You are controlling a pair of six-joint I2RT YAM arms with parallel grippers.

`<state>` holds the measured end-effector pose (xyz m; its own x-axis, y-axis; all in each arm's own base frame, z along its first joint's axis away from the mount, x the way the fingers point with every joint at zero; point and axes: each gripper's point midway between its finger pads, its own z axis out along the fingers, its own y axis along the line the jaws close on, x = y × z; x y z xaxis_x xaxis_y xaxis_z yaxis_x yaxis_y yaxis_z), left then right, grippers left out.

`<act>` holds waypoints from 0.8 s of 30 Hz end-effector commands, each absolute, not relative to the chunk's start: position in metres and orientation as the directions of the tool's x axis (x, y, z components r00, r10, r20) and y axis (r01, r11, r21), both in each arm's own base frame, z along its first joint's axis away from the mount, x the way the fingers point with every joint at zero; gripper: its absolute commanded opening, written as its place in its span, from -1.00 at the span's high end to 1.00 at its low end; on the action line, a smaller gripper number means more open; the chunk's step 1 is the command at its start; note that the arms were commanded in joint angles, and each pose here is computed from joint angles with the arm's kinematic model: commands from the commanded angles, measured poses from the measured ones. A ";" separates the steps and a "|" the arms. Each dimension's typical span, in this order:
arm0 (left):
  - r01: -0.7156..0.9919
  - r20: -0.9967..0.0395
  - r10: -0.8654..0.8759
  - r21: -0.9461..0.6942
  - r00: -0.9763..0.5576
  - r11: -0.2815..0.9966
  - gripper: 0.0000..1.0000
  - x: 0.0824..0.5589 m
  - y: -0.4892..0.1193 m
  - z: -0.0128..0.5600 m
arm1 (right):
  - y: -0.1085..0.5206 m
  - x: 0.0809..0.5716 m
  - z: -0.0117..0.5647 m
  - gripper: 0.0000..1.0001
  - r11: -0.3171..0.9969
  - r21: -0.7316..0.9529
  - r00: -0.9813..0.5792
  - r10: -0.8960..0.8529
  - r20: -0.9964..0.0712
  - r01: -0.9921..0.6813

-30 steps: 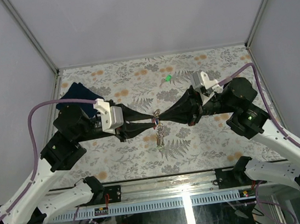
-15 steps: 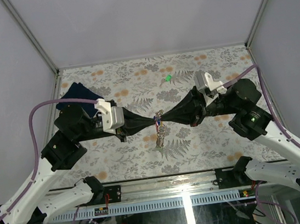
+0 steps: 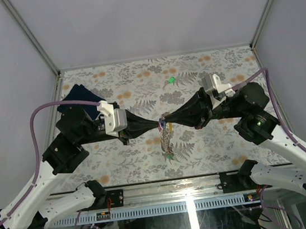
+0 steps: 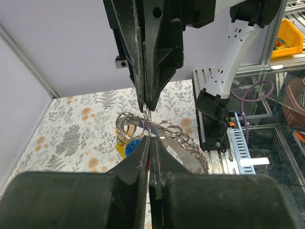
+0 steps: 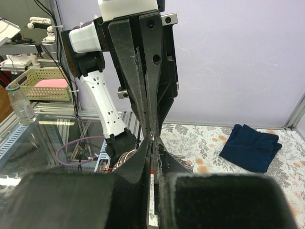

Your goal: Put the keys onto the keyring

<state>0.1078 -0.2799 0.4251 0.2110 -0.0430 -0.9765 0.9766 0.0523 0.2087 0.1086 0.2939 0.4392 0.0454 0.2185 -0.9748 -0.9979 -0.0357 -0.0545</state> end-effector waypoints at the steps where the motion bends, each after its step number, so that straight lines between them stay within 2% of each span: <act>1: 0.969 -0.965 -0.090 0.243 0.246 0.035 1.00 0.104 -0.282 0.439 | 0.279 0.105 0.478 1.00 0.035 -0.140 0.143 0.348 -0.926 -0.990; 13: 0.969 -0.962 -0.114 0.245 0.247 0.033 1.00 0.105 -0.285 0.443 | 0.281 0.108 0.487 1.00 0.030 -0.098 0.101 0.451 -0.887 -0.995; 24: 0.968 -0.961 -0.118 0.244 0.250 0.062 1.00 0.108 -0.284 0.443 | 0.281 0.128 0.480 1.00 0.120 -0.028 0.080 0.451 -0.889 -0.992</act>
<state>0.1100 -0.2842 0.4329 0.2287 -0.0754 -0.9706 0.9729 0.0519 0.2253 0.1208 0.2913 0.4523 0.0062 0.3721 -0.9282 -0.9993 0.0353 0.0075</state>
